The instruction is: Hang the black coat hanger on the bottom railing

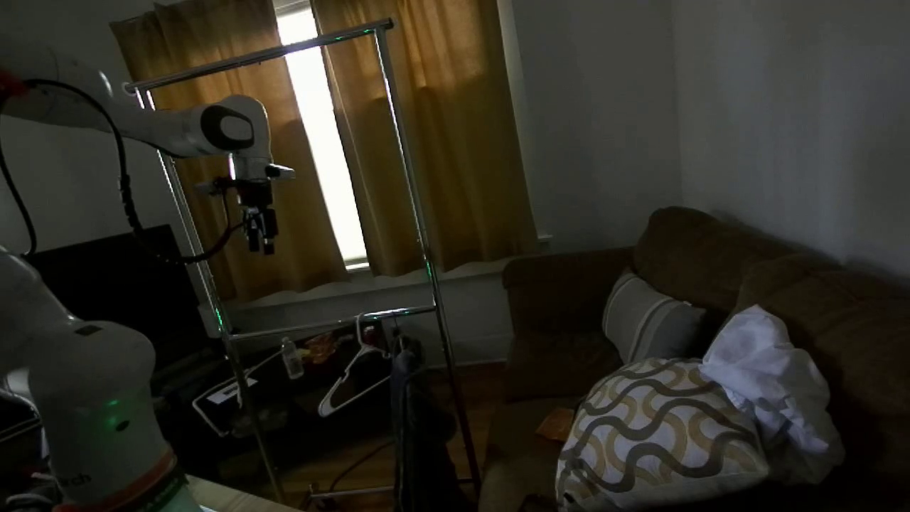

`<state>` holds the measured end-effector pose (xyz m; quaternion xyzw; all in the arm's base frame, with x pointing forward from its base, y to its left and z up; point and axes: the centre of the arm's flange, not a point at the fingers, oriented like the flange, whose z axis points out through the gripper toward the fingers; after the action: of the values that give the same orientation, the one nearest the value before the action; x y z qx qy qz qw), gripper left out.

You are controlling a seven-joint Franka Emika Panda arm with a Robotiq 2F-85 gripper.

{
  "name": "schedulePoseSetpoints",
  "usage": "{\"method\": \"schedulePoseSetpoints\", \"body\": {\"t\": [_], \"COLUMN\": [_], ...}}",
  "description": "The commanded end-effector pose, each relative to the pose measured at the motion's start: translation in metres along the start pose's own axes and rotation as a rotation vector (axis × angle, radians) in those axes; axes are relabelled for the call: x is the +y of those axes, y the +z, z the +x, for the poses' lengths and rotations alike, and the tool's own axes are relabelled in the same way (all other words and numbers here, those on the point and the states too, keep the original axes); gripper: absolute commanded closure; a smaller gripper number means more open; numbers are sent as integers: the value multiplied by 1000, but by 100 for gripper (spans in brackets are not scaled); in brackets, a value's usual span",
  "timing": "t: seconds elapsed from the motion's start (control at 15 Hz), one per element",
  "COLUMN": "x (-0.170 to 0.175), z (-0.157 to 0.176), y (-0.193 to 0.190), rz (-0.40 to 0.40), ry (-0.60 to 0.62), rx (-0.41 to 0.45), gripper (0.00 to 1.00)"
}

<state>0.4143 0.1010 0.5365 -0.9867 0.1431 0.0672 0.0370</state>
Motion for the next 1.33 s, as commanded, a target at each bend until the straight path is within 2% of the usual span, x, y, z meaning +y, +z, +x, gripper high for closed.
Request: {"method": "schedulePoseSetpoints", "body": {"t": [0.0,0.13,0.2,0.67,0.73,0.93,1.27], "x": [15,24,13,13,18,70,195], "z": [21,28,23,27,33,48,48], "y": [32,50,32,33,36,47,74], "rz": [-55,-82,-59,-60,-77,-121,-128], "ry": [-36,-63,-37,-40,-12,139,414], "rx": [18,13,3,5,0,-42,-76], "gripper": [0,0,0,0,0,0,0]}}
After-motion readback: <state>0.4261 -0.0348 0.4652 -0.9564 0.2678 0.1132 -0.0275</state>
